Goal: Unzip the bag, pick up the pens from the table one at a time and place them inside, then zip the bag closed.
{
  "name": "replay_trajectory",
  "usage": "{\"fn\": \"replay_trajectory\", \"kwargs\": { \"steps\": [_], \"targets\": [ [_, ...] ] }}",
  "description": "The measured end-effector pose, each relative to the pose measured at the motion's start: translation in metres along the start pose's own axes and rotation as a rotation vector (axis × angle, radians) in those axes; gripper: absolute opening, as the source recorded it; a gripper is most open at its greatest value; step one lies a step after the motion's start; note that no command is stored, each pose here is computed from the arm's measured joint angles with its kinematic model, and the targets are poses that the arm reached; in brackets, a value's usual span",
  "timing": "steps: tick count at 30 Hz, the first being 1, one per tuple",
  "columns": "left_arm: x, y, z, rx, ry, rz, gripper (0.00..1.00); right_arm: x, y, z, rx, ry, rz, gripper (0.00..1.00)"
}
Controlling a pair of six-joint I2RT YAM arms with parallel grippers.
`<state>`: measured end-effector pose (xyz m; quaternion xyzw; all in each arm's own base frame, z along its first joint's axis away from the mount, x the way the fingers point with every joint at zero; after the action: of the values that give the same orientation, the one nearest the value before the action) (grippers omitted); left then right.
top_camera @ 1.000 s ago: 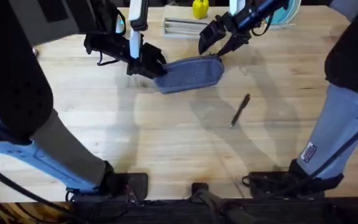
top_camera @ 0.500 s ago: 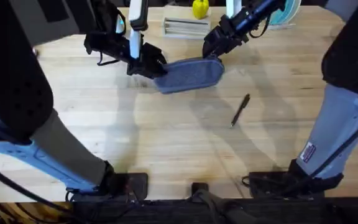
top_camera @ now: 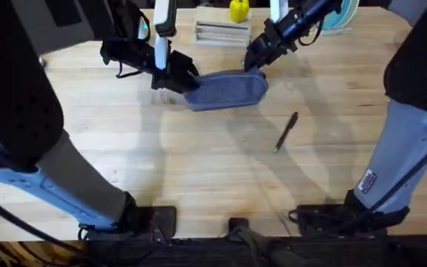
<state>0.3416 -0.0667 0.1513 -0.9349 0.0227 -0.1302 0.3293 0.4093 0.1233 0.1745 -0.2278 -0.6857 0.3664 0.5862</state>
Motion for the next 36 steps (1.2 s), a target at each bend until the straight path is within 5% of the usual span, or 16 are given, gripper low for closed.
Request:
{"fn": "replay_trajectory", "kwargs": {
  "steps": [21, 36],
  "targets": [
    [0.001, -0.002, 0.001, 0.002, 0.001, -0.008, 0.042, 0.02, -0.039, -0.012, -0.07, -0.038, 0.037, 0.03],
    [0.001, -0.002, 0.002, 0.002, -0.001, -0.007, 0.042, 0.056, -0.011, -0.014, -0.04, -0.091, 0.058, 0.03]
  ]
}}
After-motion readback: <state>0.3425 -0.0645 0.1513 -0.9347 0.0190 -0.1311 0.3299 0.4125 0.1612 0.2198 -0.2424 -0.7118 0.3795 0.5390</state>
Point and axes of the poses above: each hand's point on the last joint's axis, 136 mm out from that joint toward the fingers, its own y axis out along the fingers, its own x axis along the line the jaws close on, z = x × y, the point moved 9 cm from there along -y, back along the fingers, and after that the axes turned 10 degrees about y, right-handed, at the moved point
